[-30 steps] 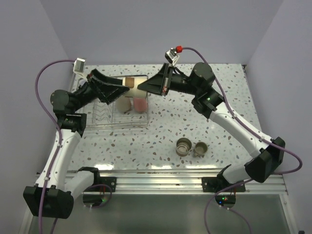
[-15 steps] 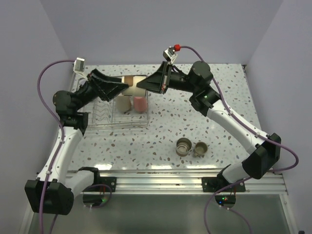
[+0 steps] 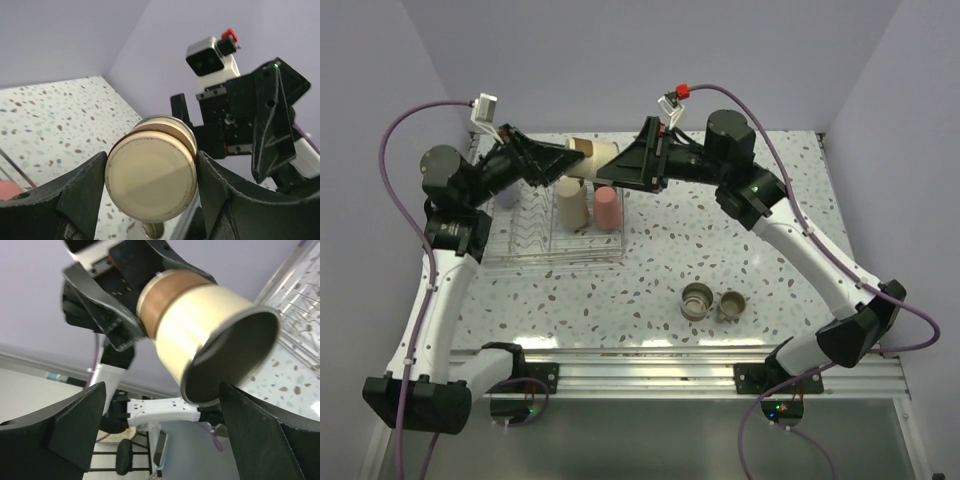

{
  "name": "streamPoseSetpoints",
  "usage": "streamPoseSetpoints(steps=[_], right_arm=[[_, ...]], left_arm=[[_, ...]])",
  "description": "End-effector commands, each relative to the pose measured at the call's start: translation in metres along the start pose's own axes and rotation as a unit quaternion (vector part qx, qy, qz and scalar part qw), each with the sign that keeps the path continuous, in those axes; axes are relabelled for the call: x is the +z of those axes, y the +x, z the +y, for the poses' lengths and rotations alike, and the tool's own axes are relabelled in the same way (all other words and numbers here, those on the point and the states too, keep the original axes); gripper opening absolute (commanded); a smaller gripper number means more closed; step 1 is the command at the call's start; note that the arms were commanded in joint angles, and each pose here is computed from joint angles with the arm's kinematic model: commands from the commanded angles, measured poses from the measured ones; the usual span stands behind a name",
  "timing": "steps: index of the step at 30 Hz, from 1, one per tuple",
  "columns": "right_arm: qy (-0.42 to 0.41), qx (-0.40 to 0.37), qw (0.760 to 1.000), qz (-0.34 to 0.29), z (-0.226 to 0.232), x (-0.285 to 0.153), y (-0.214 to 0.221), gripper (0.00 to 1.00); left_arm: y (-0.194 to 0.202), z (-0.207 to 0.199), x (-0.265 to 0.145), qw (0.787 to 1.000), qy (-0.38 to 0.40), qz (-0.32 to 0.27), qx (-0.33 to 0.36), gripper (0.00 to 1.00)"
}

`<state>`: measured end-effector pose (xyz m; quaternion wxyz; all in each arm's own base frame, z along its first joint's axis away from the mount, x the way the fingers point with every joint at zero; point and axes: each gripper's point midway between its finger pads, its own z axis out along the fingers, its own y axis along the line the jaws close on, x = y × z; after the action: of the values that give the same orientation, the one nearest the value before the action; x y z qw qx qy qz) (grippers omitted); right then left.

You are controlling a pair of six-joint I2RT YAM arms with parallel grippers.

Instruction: Load the cups into the dish rack

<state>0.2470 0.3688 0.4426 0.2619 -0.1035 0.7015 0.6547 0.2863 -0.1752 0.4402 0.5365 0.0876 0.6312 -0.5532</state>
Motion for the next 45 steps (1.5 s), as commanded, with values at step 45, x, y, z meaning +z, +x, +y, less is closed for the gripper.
streamPoseSetpoints(steps=[45], right_arm=[[0.193,-0.117,0.974,0.013,-0.051,-0.034,-0.008,0.98]], left_arm=[[0.031,0.353,-0.206,0.715,-0.687,0.129,0.02,0.0]])
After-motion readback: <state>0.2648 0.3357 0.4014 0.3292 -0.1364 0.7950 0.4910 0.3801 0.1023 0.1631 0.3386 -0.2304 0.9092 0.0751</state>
